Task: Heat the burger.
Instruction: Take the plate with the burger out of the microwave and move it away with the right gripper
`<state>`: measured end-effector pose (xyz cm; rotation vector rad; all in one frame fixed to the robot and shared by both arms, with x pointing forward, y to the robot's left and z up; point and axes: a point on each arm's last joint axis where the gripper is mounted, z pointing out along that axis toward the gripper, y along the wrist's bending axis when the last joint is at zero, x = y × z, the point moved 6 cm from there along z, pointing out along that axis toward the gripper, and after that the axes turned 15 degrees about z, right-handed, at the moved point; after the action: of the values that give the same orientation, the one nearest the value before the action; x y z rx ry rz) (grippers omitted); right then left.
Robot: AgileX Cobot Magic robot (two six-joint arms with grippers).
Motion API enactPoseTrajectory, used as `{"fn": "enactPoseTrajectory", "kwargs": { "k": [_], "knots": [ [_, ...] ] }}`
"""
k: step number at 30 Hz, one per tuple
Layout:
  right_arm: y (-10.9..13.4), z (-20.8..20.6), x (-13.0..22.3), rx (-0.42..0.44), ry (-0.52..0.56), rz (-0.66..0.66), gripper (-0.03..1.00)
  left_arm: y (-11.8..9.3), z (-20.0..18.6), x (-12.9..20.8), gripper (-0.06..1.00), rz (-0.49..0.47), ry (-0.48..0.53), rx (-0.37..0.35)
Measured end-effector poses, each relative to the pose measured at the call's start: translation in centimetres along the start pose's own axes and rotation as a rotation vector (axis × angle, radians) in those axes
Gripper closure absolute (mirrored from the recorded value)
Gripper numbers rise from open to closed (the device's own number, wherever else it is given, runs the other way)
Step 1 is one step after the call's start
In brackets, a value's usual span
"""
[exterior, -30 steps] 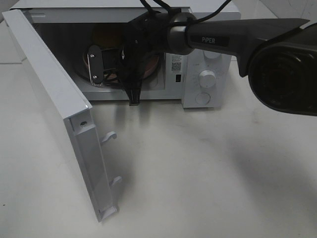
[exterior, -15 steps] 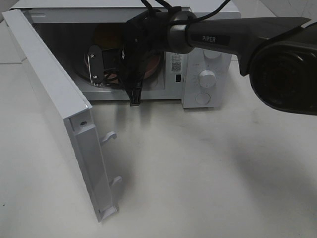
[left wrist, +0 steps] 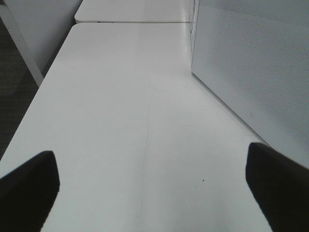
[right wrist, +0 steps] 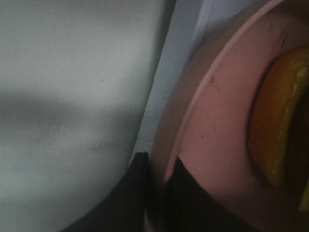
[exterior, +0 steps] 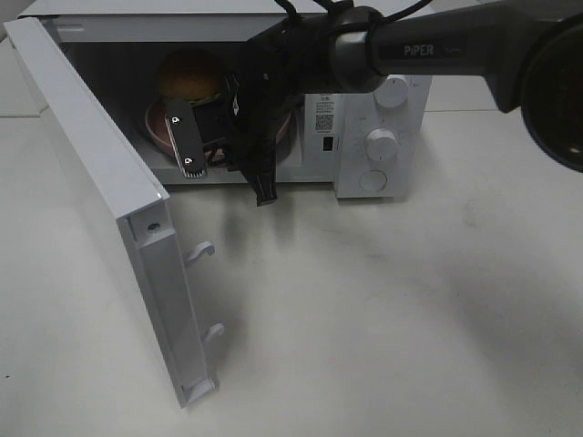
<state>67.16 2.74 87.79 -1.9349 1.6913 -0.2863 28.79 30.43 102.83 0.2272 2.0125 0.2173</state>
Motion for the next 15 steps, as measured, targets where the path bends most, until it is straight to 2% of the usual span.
{"fn": "enactPoseTrajectory", "kwargs": {
  "k": [15],
  "knots": [
    [2.0,-3.8,1.1,0.045,-0.051,-0.188,0.89,0.0,0.0,0.0,-0.05,0.000,0.000,0.000]
  ]
}}
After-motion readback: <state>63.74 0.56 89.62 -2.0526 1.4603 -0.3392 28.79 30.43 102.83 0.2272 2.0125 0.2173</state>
